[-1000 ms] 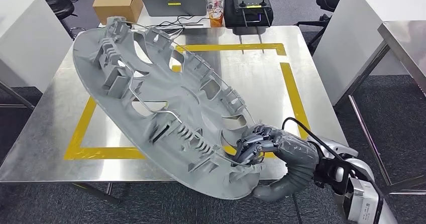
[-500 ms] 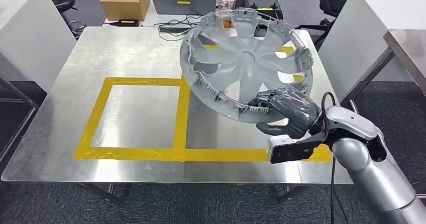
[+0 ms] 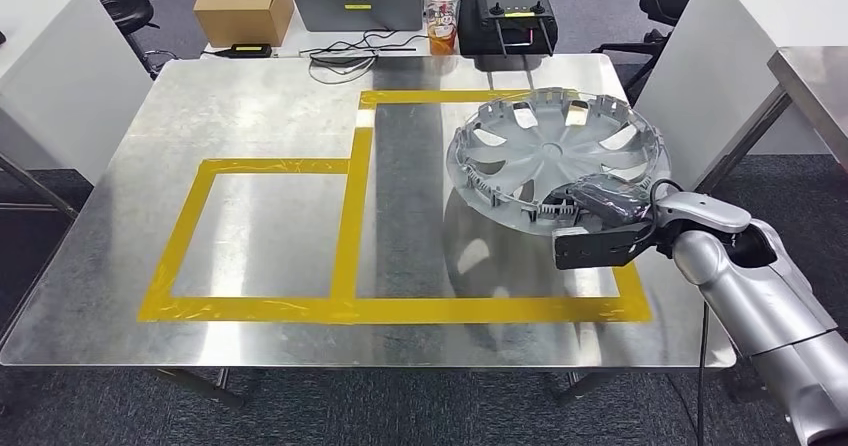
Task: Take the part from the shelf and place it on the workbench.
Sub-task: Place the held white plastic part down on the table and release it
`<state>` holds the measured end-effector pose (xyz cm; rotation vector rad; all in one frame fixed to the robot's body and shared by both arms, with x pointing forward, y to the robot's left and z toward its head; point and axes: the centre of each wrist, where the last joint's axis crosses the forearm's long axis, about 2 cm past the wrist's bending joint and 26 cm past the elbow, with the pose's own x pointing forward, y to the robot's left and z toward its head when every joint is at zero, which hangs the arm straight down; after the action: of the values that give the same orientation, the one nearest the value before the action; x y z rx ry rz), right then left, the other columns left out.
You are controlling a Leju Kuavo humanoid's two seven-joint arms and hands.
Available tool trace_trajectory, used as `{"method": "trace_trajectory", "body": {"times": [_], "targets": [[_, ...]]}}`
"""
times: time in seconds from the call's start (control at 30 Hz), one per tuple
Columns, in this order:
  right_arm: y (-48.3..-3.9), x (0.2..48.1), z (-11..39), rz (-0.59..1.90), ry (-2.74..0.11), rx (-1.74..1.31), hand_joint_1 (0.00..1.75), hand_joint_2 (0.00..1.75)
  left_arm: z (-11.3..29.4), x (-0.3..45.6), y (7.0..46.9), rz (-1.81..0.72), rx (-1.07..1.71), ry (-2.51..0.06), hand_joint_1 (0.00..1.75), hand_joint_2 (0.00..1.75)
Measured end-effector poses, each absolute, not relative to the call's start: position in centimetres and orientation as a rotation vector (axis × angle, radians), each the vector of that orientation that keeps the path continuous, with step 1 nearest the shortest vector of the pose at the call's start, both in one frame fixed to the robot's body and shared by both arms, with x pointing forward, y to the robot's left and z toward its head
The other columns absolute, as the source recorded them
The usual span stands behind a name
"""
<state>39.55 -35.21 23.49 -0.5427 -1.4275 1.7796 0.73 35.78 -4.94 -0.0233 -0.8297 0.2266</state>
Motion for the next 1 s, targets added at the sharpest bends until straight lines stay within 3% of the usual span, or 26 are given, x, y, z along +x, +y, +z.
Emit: {"method": "trace_trajectory", "body": {"times": [0.83, 0.97, 1.0], "targets": [[-28.9, 41.7, 20.6, 1.920, -1.374, -0.350, 1.61, 1.75, -5.1, 0.9, 35.5, 0.173, -0.038, -0.844, 0.00, 1.75], [-28.6, 41.9, 20.5, 1.915, -1.367, -0.337, 0.00, 0.00, -5.1, 0.9, 35.5, 0.161, -0.046, -0.854, 0.00, 1.75], [-28.6, 42.0, 20.4, 1.914, -1.359, -0.335, 0.00, 0.00, -5.1, 0.9, 35.5, 0.158, -0.050, -0.856, 0.00, 1.75]]}}
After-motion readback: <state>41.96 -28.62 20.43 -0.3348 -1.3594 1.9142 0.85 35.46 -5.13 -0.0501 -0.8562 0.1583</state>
